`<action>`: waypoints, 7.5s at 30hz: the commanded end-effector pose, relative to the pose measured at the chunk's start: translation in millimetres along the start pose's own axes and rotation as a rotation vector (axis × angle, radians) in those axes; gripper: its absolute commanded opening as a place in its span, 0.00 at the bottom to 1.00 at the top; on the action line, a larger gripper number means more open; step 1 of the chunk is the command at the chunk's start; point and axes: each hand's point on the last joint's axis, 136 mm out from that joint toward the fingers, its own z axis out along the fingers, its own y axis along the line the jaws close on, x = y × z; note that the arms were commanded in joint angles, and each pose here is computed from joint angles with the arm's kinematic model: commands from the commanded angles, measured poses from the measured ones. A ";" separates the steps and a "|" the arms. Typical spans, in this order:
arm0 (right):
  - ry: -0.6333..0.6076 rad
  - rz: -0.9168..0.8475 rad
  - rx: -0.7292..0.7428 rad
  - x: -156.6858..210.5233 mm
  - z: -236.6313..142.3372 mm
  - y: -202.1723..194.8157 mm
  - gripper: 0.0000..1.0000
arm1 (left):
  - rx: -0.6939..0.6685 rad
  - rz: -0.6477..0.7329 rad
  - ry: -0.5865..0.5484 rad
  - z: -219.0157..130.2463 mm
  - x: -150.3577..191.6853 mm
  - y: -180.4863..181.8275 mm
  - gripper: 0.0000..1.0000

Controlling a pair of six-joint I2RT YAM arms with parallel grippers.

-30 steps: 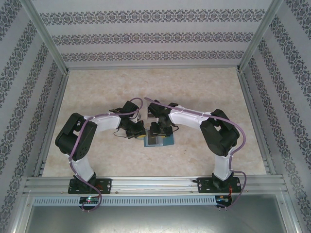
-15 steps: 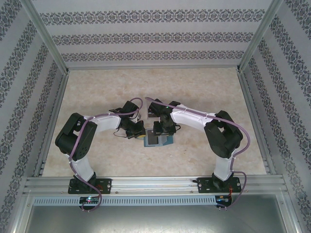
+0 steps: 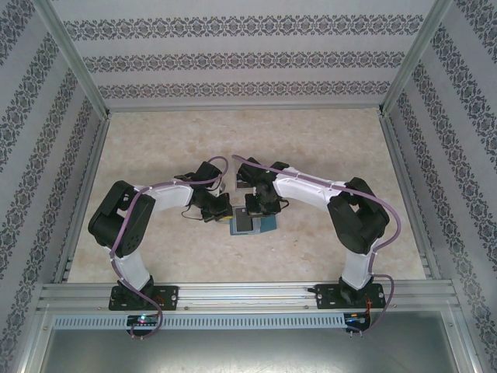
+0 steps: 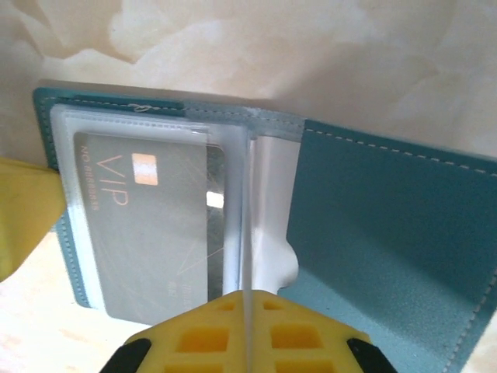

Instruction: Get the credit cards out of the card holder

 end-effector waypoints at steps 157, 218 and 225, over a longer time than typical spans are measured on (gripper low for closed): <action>0.041 0.115 -0.225 -3.2 20.8 -4.9 0.28 | -0.172 0.123 0.066 12.4 19.7 -15.0 0.02; 0.028 0.142 -0.374 -7.0 11.5 -4.6 0.12 | -0.258 0.129 0.141 23.9 28.8 -1.1 0.04; 0.009 0.114 -0.292 -6.2 4.2 -17.9 0.06 | -0.258 0.131 0.143 23.5 29.3 -0.9 0.04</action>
